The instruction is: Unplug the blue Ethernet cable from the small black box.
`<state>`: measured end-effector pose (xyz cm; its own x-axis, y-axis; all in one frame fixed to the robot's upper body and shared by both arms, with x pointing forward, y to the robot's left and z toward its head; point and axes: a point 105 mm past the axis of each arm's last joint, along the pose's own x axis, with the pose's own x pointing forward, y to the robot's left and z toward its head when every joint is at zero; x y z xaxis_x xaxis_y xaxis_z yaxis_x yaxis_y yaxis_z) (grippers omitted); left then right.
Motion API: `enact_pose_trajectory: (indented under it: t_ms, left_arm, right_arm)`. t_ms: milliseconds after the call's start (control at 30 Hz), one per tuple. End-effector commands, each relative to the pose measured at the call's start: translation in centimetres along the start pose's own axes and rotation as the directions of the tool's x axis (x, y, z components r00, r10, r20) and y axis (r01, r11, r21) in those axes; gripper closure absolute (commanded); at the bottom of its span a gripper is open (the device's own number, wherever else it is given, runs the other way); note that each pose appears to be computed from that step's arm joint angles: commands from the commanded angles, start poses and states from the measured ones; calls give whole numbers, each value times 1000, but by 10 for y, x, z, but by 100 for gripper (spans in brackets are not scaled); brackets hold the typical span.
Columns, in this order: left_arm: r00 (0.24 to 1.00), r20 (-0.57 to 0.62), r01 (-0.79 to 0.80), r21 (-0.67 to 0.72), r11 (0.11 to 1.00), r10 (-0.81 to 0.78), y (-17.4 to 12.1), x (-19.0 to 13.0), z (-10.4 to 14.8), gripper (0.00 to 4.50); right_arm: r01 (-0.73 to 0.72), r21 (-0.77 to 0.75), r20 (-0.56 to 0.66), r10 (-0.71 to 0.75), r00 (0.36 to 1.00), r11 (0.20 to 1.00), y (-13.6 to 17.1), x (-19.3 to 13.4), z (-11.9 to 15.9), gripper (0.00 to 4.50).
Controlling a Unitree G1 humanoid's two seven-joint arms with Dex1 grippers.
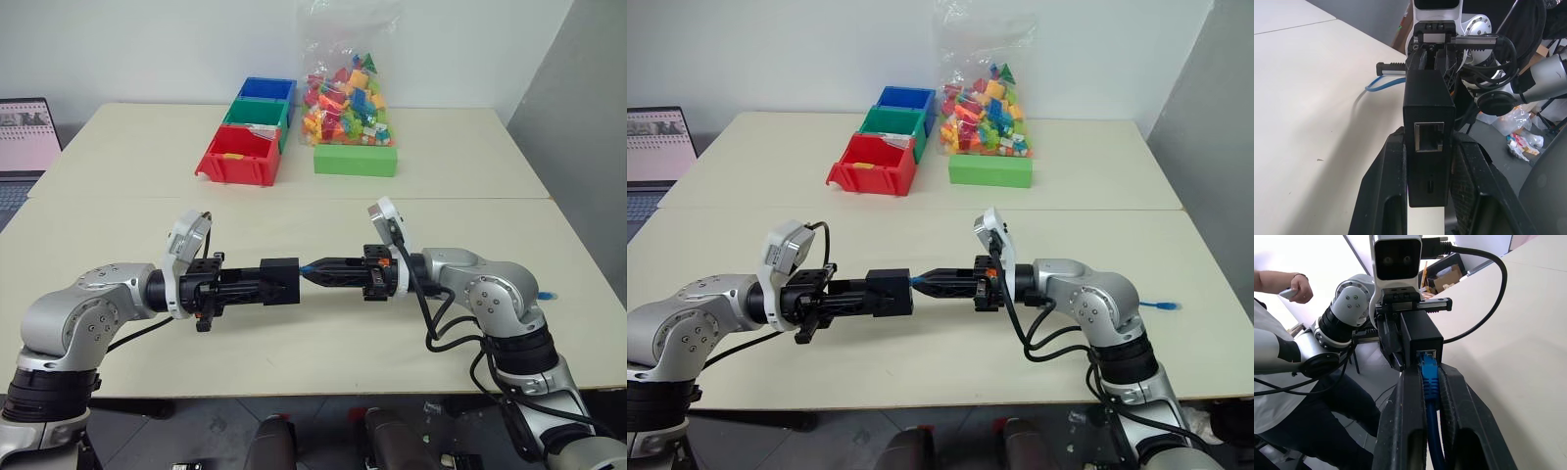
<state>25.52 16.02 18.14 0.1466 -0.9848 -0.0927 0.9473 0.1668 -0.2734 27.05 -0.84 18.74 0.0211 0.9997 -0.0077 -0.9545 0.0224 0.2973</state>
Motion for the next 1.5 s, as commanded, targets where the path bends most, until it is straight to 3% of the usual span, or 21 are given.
enact_pose_trajectory:
  t_ms: [33,433,533,567,600,700,900,1000,1200,1367,1400,1500]
  left_arm:
    - [999,9,34,37,999,-35,-7,3,6,370]
    - [994,40,-105,56,993,102,8,-18,4,370]
    - [985,56,-166,62,984,162,14,-25,6,370]
    - [979,66,-199,60,978,195,17,-28,6,370]
    - [972,74,-229,59,972,224,20,-29,5,370]
    - [946,80,-320,63,945,315,30,-31,2,370]
    - [907,84,-421,110,900,414,40,-32,-3,370]
    - [877,108,-480,131,868,468,46,-35,-2,370]
    - [827,154,-560,161,813,540,57,-38,1,370]
    - [714,252,-699,205,685,653,81,-51,14,370]
    - [673,277,-739,221,636,686,88,-55,18,370]
    - [501,363,-865,247,437,786,113,-78,28,370]
  right_arm:
    - [-29,-49,4,30,1000,998,9,4,9,444]
    - [83,44,-38,-82,996,996,-11,-36,-5,444]
    - [144,27,-17,-144,989,989,-21,-41,-4,444]
    - [234,-31,14,-234,972,972,-37,-41,0,444]
    - [334,-90,45,-331,943,938,-54,-40,5,444]
    - [621,-297,128,-614,779,726,-109,-47,16,444]
    - [776,-493,211,-810,546,394,-163,-58,20,444]
    - [802,-503,212,-854,476,322,-178,-61,19,444]
    - [815,-476,207,-859,468,330,-184,-61,18,273]
    - [808,-483,263,-824,502,338,-174,-72,37,143]
    - [793,-493,277,-799,533,359,-167,-71,42,126]
    - [651,-521,250,-630,735,553,-128,-47,50,54]
